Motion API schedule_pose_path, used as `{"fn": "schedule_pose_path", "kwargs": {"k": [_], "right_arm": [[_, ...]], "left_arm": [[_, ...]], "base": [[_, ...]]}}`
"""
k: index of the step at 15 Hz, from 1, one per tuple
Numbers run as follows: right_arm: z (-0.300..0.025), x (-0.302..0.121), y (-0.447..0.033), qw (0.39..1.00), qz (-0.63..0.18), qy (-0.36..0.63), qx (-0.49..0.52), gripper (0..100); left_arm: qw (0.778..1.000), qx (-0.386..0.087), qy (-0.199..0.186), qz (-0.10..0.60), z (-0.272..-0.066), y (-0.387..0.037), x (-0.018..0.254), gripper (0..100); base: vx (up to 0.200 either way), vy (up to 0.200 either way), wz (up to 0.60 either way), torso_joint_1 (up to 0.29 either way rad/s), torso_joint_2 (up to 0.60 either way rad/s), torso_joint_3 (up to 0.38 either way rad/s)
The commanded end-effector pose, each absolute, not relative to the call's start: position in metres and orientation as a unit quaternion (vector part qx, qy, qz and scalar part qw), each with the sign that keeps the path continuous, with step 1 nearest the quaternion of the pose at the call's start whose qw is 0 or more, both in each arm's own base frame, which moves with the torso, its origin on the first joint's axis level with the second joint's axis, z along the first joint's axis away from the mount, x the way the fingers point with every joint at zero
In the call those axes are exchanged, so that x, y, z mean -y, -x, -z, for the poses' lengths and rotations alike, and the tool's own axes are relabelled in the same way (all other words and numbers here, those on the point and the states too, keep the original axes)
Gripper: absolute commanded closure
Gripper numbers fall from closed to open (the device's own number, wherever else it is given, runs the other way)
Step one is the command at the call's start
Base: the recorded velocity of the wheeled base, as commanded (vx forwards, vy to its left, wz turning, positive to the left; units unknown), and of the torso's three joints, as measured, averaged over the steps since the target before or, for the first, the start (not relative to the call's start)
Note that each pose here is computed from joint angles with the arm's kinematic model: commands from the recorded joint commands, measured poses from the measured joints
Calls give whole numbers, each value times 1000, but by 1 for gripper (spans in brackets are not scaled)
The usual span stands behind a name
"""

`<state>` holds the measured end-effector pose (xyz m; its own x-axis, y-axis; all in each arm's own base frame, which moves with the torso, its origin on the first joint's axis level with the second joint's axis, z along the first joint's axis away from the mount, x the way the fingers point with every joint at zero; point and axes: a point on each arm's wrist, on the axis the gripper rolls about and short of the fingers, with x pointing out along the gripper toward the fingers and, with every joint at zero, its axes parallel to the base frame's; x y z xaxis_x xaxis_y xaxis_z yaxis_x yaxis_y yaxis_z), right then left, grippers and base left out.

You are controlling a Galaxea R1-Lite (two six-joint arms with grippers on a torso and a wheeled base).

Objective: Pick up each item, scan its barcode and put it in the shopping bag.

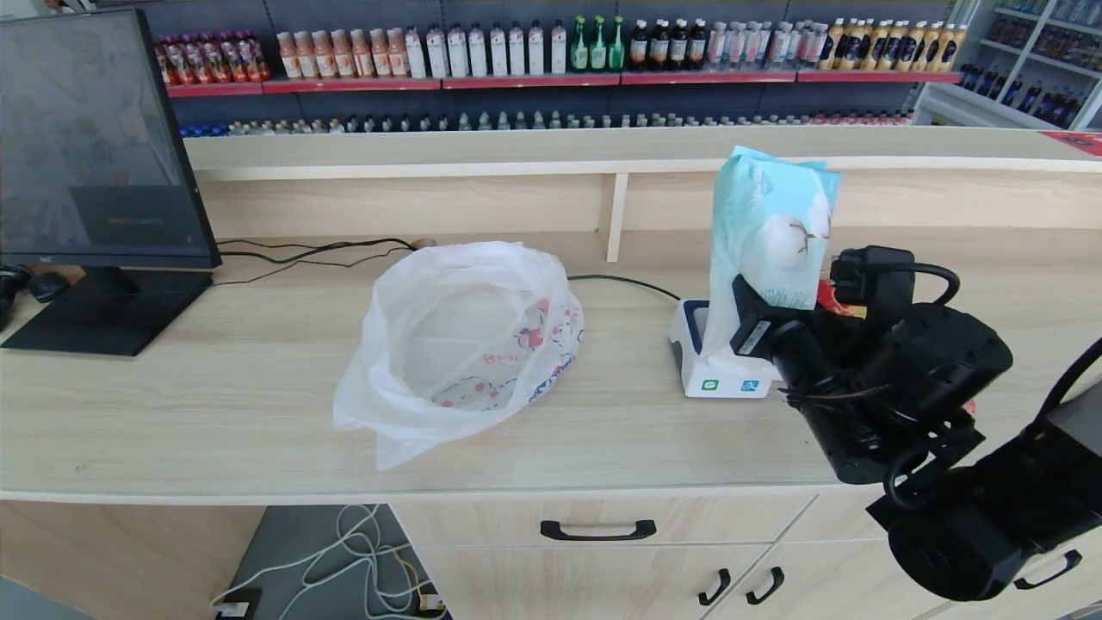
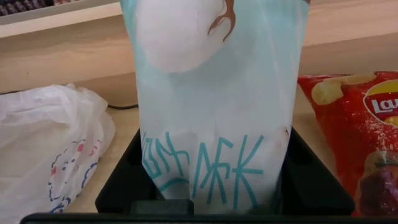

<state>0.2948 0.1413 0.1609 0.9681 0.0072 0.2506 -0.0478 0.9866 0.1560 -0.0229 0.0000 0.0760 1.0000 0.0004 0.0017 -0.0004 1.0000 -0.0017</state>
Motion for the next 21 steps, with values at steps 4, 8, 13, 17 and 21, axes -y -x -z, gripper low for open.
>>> {"fn": "schedule_pose_path", "kwargs": {"k": [4,8,13,17,21], "right_arm": [[-147,-151,-315,990,-13,-77,120,100],[-143,-151,-320,990,-11,-77,118,100],[-143,-152,-320,990,-11,-77,118,100],[-141,-154,-320,990,-14,-77,114,100],[-148,-157,-314,989,-22,-84,122,100]], "left_arm": [[1000,0,1,0,-76,23,0,0],[1000,0,2,-1,-76,23,0,0],[1000,0,2,0,-76,23,0,0],[1000,0,2,-2,-76,23,0,0],[1000,0,2,-1,-76,23,0,0]], "base": [[0,0,0,0,0,0],[0,0,0,0,0,0],[0,0,0,0,0,0],[0,0,0,0,0,0],[0,0,0,0,0,0]]}}
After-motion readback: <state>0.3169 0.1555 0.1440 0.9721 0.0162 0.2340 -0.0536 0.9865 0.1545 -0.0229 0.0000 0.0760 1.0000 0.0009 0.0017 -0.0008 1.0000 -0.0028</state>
